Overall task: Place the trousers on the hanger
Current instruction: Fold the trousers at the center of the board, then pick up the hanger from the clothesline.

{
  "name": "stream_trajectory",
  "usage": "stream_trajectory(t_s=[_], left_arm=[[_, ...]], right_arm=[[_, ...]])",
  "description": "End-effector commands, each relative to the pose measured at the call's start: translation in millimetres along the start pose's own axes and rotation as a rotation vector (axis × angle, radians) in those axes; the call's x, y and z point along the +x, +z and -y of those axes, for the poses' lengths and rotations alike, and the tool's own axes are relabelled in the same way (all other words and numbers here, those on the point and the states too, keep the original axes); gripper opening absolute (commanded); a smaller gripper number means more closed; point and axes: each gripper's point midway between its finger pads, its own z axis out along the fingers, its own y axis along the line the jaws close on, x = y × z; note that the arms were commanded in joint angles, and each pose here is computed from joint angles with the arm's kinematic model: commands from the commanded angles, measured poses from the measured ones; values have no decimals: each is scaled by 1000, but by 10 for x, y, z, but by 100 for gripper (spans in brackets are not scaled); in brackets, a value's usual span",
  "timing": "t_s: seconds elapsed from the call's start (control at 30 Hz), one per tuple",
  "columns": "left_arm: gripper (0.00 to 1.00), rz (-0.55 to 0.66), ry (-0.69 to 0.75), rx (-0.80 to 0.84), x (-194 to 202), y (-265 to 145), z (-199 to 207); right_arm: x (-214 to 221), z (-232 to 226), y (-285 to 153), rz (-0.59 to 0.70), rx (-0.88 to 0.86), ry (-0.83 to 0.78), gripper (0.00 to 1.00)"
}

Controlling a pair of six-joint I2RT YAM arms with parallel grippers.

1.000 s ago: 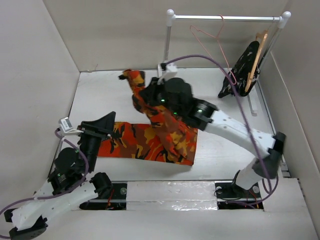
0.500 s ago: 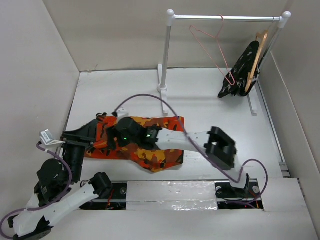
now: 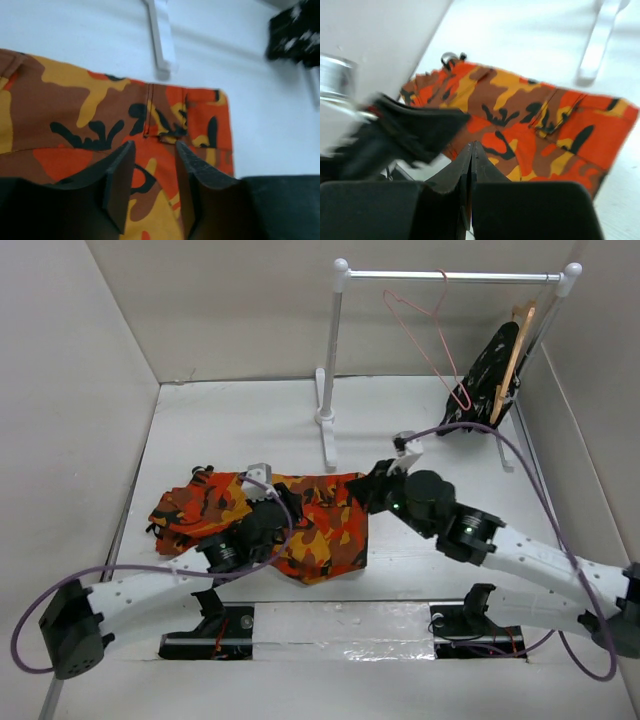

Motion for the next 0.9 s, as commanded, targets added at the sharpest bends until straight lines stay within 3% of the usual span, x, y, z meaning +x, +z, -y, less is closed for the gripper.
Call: stream_trajectory(t_s=[0.0,0.17,0.2,0.23,0.33,0.47,0.53,0.57,0.7,0.87], left_arm=[[32,30,-31,122,-45,102,352],[9,20,47,208,-22,234,671],[3,16,68,225,-6,237,730],[1,25,100,235,-35,241,760],[0,34,126,282,-70,219,849],[0,24,138,293,23,165,736],[0,34,116,318,-33,87,738],[0,40,111,325,-48,61,728],[30,82,91,324,-182,-15,681],[36,71,80,356,-176,-51,734]], right_arm=[[-628,210,-316,144,78,-41,0],[-1399,748,-693,327,269,-60,0],[-1538,799,-729,352,284,-78,5],[-1821,916,-826,398,325,-104,24],[-2265,1139,-871,426,401,-157,49],[-2607,1533,-712,421,457,-226,60],[-2578,1766,-396,324,409,-216,62],[-2727,1880,-395,335,419,-215,63],[-2789,2102,-23,261,338,-227,67],[-2686,2428,321,181,322,-192,66]])
